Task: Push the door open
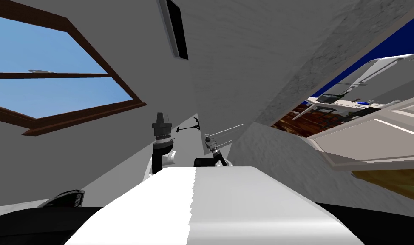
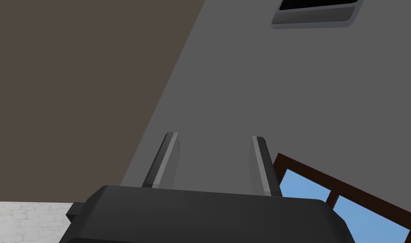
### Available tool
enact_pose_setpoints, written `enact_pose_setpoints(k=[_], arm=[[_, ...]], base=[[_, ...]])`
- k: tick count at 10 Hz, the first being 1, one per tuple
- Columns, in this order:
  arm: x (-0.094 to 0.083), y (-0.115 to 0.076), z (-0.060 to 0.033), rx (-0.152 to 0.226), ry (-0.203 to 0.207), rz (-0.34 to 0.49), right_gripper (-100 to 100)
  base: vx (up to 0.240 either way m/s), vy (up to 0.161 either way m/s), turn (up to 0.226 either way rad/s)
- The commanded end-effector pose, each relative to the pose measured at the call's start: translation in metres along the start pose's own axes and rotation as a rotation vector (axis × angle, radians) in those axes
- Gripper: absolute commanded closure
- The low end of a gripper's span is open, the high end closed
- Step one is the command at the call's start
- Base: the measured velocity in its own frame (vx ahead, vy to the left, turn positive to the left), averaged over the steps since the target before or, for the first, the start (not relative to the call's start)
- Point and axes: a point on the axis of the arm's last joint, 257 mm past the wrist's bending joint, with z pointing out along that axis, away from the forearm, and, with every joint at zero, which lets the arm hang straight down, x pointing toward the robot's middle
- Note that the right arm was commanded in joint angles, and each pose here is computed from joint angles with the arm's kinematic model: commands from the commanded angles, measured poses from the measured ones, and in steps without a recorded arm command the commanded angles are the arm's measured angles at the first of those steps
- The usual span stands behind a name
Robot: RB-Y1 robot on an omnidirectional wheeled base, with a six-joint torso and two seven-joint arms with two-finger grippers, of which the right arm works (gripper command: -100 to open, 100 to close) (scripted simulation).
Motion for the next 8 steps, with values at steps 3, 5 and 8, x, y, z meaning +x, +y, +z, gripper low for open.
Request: enact_pose_setpoints(k=[3,5,8], arm=[[0.003,0.025,0.0052,-0.064,0.007,-0.001,100],[0.003,0.031,0.0063,-0.087,0.007,0.003,100],[0.003,0.040,0.0082,-0.126,0.008,0.011,100]], base=[[0.078,0.108,-0.044],[0.091,0.103,-0.031],[0.089,0.132,-0.047]])
